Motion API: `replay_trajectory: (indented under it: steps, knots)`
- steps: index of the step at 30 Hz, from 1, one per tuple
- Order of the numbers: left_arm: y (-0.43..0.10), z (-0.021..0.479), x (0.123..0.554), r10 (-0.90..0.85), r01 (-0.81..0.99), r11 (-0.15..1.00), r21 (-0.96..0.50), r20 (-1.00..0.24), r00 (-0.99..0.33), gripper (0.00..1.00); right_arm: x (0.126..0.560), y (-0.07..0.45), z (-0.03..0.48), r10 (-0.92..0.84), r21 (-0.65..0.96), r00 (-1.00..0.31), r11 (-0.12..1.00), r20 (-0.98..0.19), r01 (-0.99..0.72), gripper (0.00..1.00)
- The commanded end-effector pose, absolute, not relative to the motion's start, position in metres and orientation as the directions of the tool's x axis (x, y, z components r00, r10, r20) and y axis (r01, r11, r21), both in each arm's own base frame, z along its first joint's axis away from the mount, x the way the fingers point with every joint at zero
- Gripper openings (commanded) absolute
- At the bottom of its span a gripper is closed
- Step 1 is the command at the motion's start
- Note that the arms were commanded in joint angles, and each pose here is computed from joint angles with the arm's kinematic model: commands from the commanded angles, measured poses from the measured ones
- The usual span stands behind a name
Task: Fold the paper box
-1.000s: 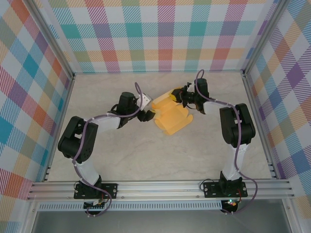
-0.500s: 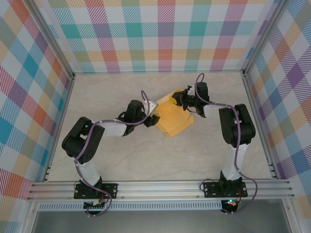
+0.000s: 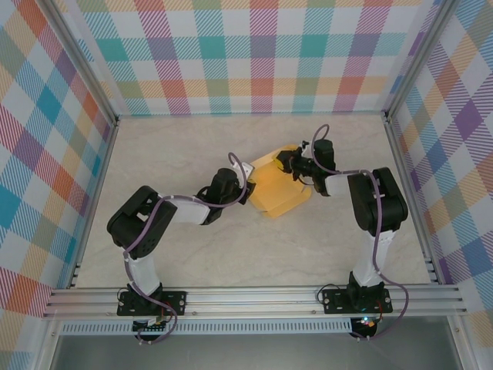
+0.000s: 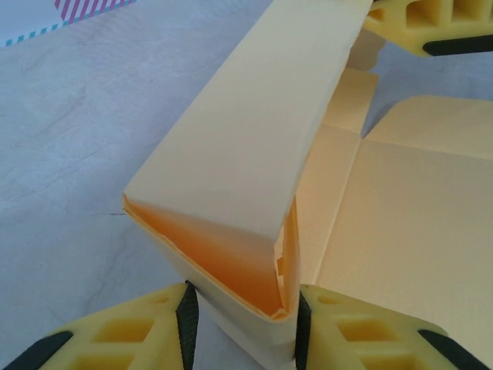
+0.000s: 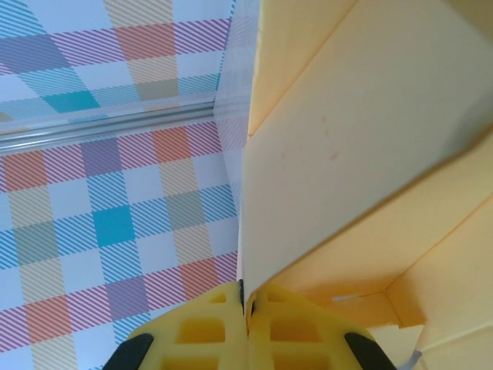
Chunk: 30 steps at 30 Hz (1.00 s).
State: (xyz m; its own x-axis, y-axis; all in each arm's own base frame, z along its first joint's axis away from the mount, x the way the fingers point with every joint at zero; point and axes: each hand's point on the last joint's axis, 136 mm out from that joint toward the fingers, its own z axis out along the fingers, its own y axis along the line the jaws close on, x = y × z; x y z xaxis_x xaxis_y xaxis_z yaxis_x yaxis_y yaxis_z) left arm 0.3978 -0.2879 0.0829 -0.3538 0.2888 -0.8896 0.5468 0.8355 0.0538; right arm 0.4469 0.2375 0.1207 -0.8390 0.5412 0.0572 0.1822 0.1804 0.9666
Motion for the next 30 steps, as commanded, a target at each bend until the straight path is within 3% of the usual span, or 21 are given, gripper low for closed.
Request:
replay_trajectory:
  steps: [1,9,14,30]
  knots:
    - [-0.299,0.093,0.402,0.207,0.492,0.87,0.014,-0.918,-0.339,0.38,0.436,0.243,0.127,0.541,0.971,-0.839,0.171,0.052,0.17,0.0]
    - [-0.296,0.091,0.412,0.046,0.337,0.936,-0.1,-0.916,-0.399,0.45,0.42,0.244,0.12,0.605,0.957,-0.793,0.178,0.077,0.229,0.0]
    - [-0.3,0.082,0.414,-0.023,0.294,0.943,-0.156,-0.912,-0.41,0.44,0.414,0.244,0.118,0.636,0.951,-0.767,0.176,0.086,0.252,0.0]
    - [-0.277,0.076,0.408,-0.088,0.107,0.985,-0.134,-0.931,-0.354,0.2,0.395,0.25,0.119,0.637,0.944,-0.767,0.203,0.076,0.262,0.0]
